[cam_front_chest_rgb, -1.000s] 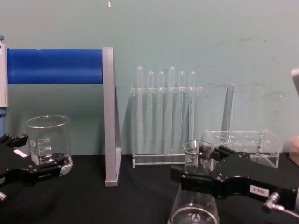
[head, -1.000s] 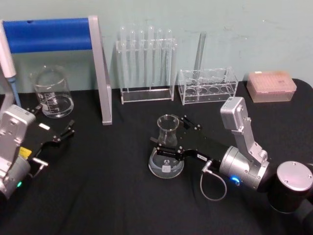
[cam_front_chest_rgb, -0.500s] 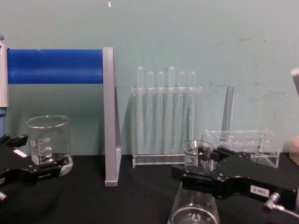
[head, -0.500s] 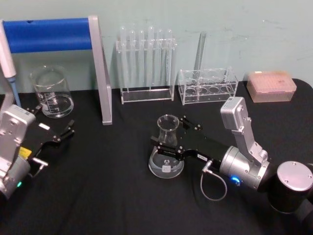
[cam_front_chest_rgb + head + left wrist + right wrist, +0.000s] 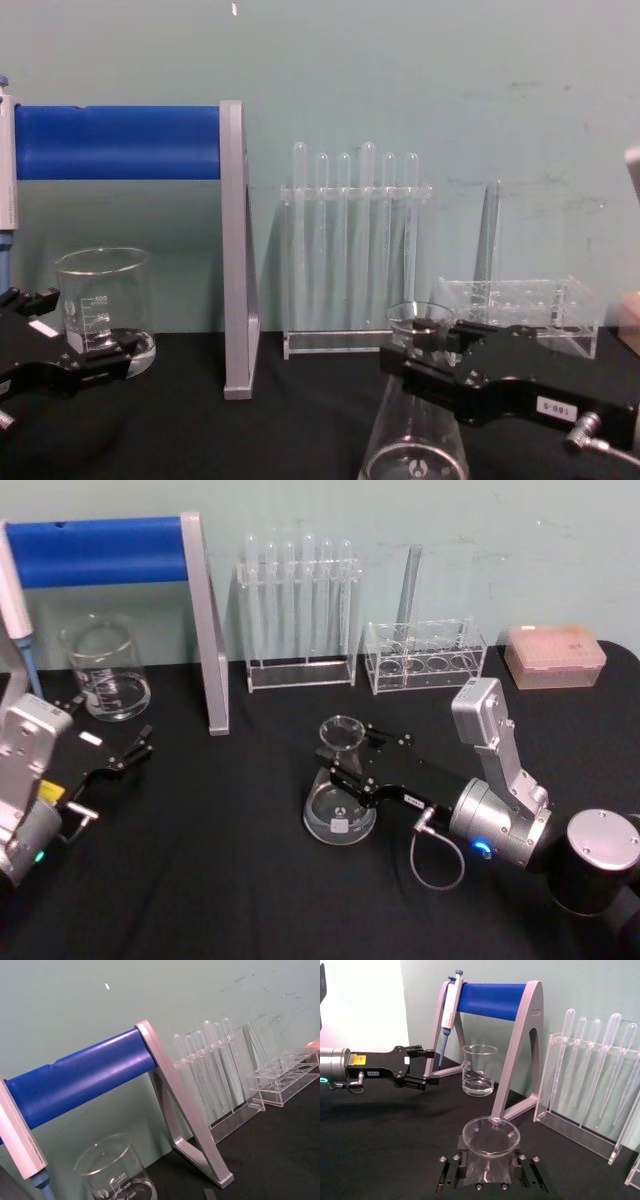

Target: Grasp the erlenmeyer flask with one hand, shake it three times, then place it back.

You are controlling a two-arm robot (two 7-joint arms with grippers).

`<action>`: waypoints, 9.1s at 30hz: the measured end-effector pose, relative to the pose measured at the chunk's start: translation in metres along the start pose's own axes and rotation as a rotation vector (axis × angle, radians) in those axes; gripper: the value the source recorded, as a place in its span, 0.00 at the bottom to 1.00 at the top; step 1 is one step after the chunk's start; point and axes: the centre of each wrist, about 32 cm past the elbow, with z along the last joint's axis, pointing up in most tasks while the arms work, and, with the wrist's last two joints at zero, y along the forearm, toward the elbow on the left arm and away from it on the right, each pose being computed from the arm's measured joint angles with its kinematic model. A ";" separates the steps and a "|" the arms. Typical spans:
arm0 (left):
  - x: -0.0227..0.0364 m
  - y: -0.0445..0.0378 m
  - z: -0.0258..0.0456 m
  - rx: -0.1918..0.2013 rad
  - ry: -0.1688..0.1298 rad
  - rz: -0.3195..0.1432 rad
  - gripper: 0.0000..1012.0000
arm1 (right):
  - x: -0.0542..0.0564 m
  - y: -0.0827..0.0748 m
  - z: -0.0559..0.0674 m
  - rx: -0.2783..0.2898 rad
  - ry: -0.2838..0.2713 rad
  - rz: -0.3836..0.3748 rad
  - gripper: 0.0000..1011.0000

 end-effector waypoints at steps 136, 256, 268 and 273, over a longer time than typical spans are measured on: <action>0.0000 0.0000 0.0000 0.000 0.000 0.000 0.99 | 0.015 -0.008 0.061 0.094 -0.034 -0.227 0.45; 0.0000 0.0000 0.0000 0.000 0.000 0.000 0.99 | -0.019 0.009 0.064 0.110 0.021 -0.015 0.45; 0.0000 0.0000 0.0000 0.000 0.000 0.000 0.99 | -0.041 0.020 0.065 0.099 0.032 0.133 0.45; 0.0000 0.0000 0.0000 0.000 0.000 0.000 0.99 | -0.044 0.022 0.064 0.096 0.035 0.152 0.45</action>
